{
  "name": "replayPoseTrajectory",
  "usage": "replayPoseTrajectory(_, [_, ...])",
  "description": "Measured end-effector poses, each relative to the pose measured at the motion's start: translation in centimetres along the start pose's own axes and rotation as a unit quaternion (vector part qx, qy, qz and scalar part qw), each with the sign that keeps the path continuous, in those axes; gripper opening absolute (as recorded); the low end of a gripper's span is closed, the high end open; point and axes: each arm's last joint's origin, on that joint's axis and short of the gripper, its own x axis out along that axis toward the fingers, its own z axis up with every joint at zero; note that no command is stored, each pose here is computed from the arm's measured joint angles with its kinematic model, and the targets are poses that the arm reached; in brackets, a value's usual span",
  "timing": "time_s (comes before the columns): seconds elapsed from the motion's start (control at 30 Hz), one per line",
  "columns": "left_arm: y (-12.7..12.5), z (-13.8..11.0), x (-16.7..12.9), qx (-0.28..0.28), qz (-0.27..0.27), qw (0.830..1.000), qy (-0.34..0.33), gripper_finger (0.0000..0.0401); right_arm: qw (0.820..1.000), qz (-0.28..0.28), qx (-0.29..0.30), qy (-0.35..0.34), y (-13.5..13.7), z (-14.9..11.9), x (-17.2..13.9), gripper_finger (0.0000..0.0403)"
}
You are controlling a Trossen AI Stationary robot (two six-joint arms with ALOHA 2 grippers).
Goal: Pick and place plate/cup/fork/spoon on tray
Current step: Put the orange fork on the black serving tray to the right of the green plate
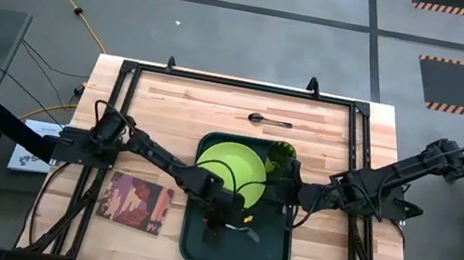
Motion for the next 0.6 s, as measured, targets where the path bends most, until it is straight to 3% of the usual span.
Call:
replayPoseTrajectory(0.17, [-0.6,-1.3,0.8,-0.030,0.021,0.999,0.009,0.0000,1.000,0.000,0.004,0.002,0.0,0.0,0.0,0.0197])
replayPoseTrajectory(0.6, [-0.5,-1.1,0.7,-0.030,0.025,0.999,-0.001,0.0018,1.000,-0.022,0.004,-0.003,-0.1,0.0,0.1,0.0197])
